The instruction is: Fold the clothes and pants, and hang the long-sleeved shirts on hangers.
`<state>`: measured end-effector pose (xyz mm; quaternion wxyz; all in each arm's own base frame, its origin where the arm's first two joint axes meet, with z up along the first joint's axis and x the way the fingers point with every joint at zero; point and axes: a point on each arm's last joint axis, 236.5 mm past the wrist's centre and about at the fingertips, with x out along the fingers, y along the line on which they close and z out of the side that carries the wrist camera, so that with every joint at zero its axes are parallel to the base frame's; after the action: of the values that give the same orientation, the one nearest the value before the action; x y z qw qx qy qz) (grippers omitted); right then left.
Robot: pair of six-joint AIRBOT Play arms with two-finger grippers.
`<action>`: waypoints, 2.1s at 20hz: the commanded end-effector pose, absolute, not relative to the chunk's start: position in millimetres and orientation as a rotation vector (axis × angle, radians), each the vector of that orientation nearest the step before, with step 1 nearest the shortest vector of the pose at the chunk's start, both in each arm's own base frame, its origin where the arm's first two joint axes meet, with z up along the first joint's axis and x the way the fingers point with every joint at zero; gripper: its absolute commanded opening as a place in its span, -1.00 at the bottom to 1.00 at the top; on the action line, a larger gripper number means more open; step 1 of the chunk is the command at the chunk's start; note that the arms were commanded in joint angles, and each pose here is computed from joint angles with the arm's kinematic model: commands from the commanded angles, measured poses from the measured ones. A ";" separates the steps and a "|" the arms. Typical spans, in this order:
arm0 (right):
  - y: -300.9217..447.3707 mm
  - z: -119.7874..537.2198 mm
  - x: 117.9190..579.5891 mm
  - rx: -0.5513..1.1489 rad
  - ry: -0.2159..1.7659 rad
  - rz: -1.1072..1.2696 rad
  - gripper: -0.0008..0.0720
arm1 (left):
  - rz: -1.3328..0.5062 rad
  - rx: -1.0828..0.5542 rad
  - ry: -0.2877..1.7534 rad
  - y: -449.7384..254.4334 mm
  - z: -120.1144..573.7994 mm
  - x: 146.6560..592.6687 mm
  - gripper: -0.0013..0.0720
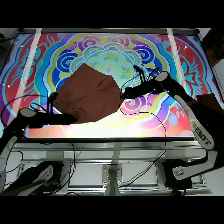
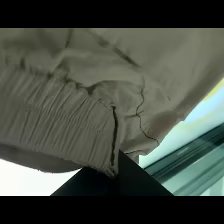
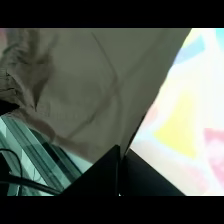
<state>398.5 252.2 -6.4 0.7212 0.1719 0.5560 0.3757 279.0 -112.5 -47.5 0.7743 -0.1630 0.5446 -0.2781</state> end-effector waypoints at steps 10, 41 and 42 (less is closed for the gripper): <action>211.1 324.2 298.7 0.168 0.364 0.843 -0.96 | -0.767 -0.107 0.338 -146.0 285.5 291.2 -0.91; 237.3 185.5 478.3 0.195 0.515 0.601 -0.96 | -0.604 -0.552 0.311 -127.2 170.2 420.8 -0.92; 235.4 203.9 464.7 0.127 0.506 0.628 -0.96 | -0.652 -0.500 0.257 -133.6 193.3 411.0 -0.92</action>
<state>487.5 232.9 174.2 0.9185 0.1460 0.2535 0.2661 428.4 -113.7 145.6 0.9037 -0.3008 0.1810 -0.2450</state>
